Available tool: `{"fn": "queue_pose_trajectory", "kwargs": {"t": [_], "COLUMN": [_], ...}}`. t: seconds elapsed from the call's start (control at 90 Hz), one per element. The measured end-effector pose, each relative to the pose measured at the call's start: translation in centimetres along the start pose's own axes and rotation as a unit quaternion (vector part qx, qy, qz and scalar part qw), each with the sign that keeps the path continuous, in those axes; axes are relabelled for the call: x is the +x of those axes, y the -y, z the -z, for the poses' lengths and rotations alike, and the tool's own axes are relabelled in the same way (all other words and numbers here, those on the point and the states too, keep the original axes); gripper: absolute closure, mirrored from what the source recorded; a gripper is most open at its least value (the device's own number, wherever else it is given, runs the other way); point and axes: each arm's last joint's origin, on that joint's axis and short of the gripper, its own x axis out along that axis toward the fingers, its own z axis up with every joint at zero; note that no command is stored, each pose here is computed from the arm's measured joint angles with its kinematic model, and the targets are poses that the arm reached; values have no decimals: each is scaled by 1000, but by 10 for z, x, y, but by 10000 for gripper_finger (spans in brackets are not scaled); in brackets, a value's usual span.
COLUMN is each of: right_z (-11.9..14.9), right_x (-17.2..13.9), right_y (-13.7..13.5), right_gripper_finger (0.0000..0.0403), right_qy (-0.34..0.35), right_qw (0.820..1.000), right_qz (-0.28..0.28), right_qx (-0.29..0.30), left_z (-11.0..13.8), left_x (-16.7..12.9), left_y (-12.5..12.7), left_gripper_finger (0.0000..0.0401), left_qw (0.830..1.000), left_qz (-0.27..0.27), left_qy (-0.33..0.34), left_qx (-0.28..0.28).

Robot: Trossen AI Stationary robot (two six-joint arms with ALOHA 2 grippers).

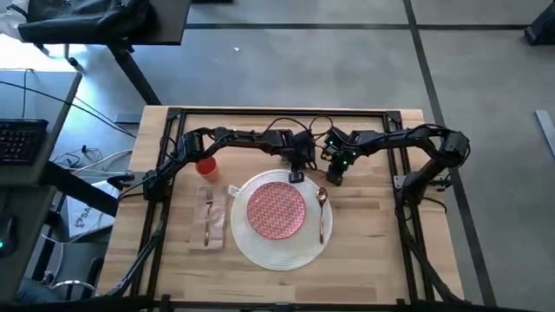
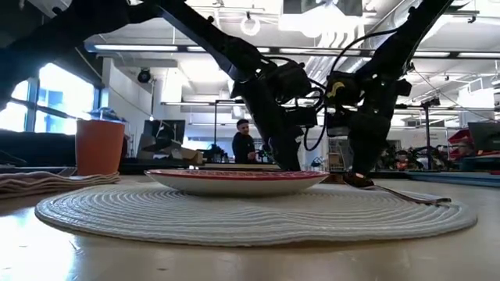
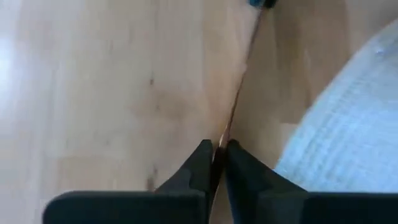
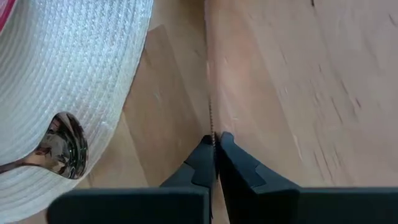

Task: Set table place
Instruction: Put the table knife beside the gold fork

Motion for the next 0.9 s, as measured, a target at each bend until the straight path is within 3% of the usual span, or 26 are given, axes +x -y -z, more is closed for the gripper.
{"fn": "queue_pose_trajectory", "kwargs": {"t": [0.3, 0.678, 0.9], "right_z": [1, 11, 27], "right_x": [-12, -71, -119], "right_y": [-2, -12, -23], "right_gripper_finger": [394, 242, 213], "right_qy": [10, 80, 174], "right_qw": [1000, 996, 983], "right_qz": [13, 17, 21], "right_qx": [17, 30, 54], "left_z": [-2, -8, -11], "left_x": [1, -11, -34], "left_y": [12, 12, -1], "left_gripper_finger": [401, 401, 401], "left_qw": [1000, 1000, 997], "left_qz": [-1, -12, -40], "left_qy": [-8, 6, 14], "left_qx": [-1, -6, -66]}}
